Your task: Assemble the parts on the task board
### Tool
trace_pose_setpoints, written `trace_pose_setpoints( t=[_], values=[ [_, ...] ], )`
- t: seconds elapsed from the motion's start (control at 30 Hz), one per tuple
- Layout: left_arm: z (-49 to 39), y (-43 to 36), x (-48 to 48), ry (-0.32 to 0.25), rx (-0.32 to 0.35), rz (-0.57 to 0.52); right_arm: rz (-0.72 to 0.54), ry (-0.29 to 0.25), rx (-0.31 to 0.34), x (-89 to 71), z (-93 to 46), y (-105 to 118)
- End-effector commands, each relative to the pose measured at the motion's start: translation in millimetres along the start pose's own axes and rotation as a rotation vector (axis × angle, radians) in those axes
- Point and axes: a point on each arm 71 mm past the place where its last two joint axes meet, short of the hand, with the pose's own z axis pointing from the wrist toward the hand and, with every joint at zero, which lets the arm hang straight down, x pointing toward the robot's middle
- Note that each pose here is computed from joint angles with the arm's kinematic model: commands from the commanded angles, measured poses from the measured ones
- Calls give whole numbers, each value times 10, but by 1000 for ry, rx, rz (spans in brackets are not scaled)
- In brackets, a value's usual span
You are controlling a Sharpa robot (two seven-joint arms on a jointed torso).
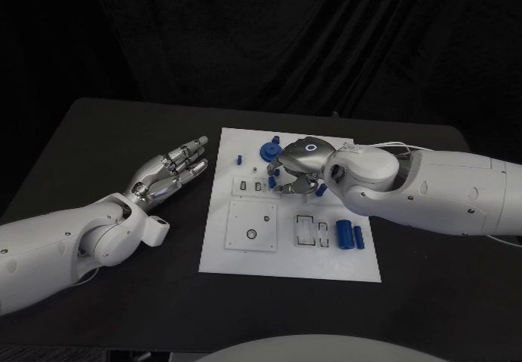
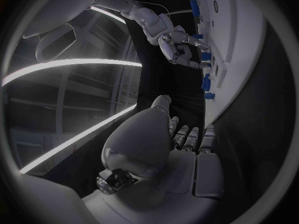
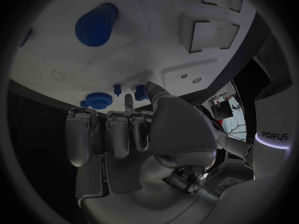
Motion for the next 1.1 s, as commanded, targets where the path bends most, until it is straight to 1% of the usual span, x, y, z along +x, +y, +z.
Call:
trace_pose_setpoints(
  t=[0.03, 0.17, 0.27, 0.33, 0.47, 0.63, 0.7, 0.8, 0.83, 0.87, 0.9, 0.93, 0.97, 1.0, 1.03, 1.1],
  values=[
    [0, -50, 20, 12, 78, -9, -7, 1, 13, 11, -2, -6],
    [-3, -51, 17, 11, 78, -9, -3, -22, 11, -3, -7, -12],
    [-10, -53, 12, 8, 79, -7, 3, -52, 9, -22, -19, -24],
    [-21, -57, 3, 2, 80, -2, 10, -84, 7, -43, -39, -40],
    [-44, -74, -12, -22, 86, 16, 22, -172, 5, -123, -132, -114],
    [-58, -107, -16, -54, 98, 44, 60, -284, 15, -286, -300, -267],
    [-46, -137, -18, -67, 100, 62, 88, -332, 27, -349, -395, -350],
    [-15, -182, -23, -67, 92, 105, 123, -387, 48, -402, -519, -467],
    [2, -199, -27, -62, 87, 124, 130, -402, 56, -412, -553, -505],
    [38, -233, -38, -55, 80, 154, 138, -418, 66, -421, -597, -559],
    [90, -270, -56, -48, 70, 183, 141, -428, 78, -423, -635, -613],
    [132, -294, -70, -41, 60, 202, 142, -431, 81, -423, -647, -631],
    [189, -319, -89, -28, 43, 229, 141, -436, 96, -417, -682, -696],
    [250, -334, -107, -11, 24, 259, 140, -435, 108, -408, -705, -745],
    [286, -339, -118, -1, 14, 280, 139, -433, 115, -401, -717, -773],
    [385, -346, -158, 31, -12, 343, 138, -422, 139, -372, -747, -854]
  ],
)
